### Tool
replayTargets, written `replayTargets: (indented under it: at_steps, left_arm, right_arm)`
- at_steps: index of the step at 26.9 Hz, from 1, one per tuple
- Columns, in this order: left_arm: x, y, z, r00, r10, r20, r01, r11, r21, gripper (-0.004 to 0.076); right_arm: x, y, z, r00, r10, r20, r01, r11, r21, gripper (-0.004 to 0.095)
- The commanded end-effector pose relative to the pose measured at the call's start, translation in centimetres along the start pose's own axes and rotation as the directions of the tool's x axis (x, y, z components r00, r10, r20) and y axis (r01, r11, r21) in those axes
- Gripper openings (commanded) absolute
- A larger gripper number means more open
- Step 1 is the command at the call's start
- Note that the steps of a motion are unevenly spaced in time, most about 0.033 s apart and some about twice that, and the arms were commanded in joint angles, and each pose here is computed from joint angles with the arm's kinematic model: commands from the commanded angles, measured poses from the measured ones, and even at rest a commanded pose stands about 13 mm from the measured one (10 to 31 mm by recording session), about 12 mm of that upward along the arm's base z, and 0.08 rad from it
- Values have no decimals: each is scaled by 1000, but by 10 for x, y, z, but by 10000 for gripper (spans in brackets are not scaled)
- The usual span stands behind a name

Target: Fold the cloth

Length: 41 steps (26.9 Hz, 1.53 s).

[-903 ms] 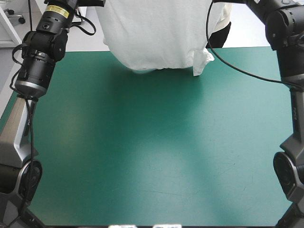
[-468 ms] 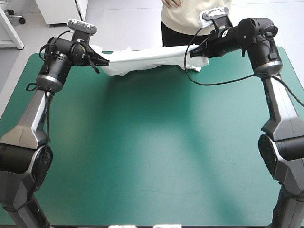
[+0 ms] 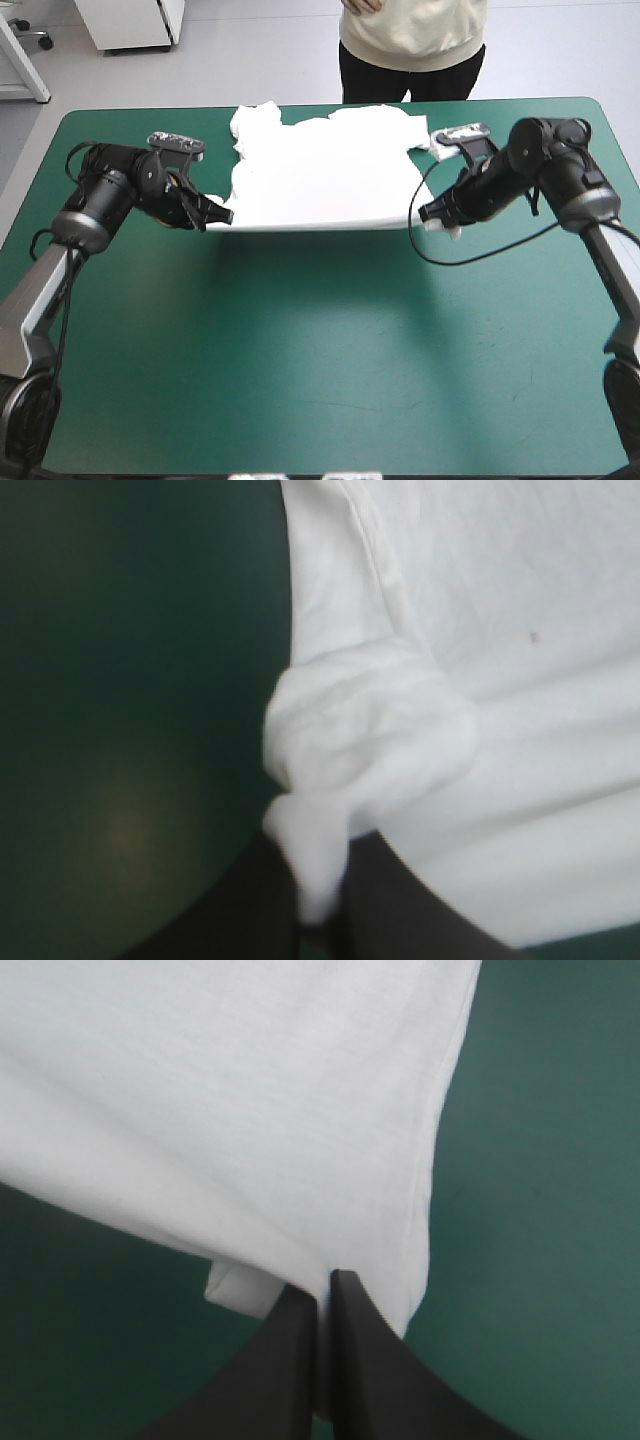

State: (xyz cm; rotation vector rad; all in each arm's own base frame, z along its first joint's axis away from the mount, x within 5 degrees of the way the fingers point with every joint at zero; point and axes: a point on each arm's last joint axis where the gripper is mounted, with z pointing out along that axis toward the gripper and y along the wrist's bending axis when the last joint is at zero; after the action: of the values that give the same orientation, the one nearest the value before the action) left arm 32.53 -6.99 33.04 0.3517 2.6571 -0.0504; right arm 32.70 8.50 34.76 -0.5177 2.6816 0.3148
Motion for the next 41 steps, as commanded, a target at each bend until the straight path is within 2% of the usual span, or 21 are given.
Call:
replayTargets:
  at_steps: [1,5,12,16,21,28,31,34,36,41]
  left_arm:
    - [29,6,-28,999,12,53,-10,999,-50,-9]
    - [68,-1,-27,1000,-14,25,14,1000,2,-9]
    - [135,-11,-18,998,-38,-58,42,997,72,-9]
    - [163,-17,-17,996,-75,-48,80,990,117,-9]
    - [188,-22,-7,992,-106,-67,115,983,145,-9]
    - [201,-22,3,988,-112,-102,126,982,141,0]
    - [200,-23,3,988,-124,-93,137,979,152,62]
    - [199,-25,2,986,-139,-94,154,973,174,215]
    - [199,-25,2,985,-143,-96,158,972,176,286]
    - [201,-26,2,988,-109,-109,128,974,186,308]
  right_arm:
    - [42,-5,-22,999,-19,28,16,995,101,-17]
    - [86,-1,-10,999,6,-40,-1,995,100,-17]
    - [146,7,-3,998,41,-54,-36,994,99,-17]
    - [173,12,3,995,61,-78,-55,995,82,-17]
    - [190,14,18,987,93,-129,-88,995,50,-17]
    - [196,13,25,985,99,-145,-92,994,53,-1]
    - [196,13,25,984,99,-146,-92,994,53,69]
    - [196,13,25,984,102,-145,-96,994,47,198]
    - [194,14,25,986,109,-124,-104,994,42,218]
    - [191,17,24,987,127,-97,-127,992,12,218]
